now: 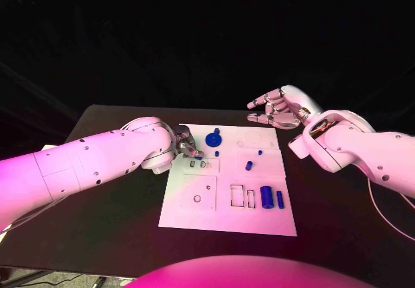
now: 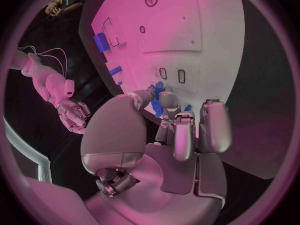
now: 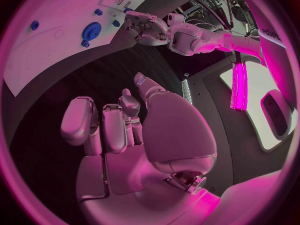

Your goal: Assemble the parts on the task board

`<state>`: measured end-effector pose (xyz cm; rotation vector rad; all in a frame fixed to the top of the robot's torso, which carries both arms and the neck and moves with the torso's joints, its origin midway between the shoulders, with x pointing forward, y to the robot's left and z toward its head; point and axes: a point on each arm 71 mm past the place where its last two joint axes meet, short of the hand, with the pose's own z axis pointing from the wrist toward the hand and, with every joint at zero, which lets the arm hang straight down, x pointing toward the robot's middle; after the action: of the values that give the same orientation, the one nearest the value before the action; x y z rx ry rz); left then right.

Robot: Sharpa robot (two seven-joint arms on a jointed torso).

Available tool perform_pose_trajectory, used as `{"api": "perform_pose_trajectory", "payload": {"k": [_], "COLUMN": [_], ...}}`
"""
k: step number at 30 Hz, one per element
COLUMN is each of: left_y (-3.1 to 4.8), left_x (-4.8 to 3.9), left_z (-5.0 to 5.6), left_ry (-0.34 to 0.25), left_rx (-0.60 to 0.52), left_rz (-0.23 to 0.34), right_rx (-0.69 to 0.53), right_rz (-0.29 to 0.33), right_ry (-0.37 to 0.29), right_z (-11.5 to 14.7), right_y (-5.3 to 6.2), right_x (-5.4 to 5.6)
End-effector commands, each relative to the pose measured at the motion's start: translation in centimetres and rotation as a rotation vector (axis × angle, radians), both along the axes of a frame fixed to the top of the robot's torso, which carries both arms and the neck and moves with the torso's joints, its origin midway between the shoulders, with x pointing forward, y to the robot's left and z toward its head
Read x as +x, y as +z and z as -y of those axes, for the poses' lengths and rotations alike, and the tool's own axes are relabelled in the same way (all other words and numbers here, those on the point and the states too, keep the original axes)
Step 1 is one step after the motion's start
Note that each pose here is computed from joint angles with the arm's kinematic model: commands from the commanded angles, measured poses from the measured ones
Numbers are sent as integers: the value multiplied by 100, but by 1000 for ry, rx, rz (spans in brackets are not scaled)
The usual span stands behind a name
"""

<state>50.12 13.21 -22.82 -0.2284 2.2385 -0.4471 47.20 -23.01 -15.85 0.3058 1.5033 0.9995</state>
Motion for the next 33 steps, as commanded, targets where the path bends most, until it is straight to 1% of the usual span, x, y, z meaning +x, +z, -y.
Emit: {"api": "perform_pose_trajectory", "payload": {"k": [1, 6, 10, 22, 33], "left_y": [-9, -49, -68, -99, -127], "left_x": [-5, -28, -33, -2, 7], "left_z": [33, 80, 96, 155, 181], "left_ry": [-12, -40, -51, -41, -45], "left_rx": [42, 72, 89, 84, 84], "left_rz": [18, -16, -33, -25, -24], "right_rx": [-4, -3, -3, -2, -1], "right_rz": [-9, -9, -10, -10, -11], "right_ry": [13, 16, 17, 19, 21], "right_z": [-12, -16, -19, -25, -31], "right_y": [-10, -10, -10, -11, -10], "right_x": [-3, -3, -4, -3, -5]}}
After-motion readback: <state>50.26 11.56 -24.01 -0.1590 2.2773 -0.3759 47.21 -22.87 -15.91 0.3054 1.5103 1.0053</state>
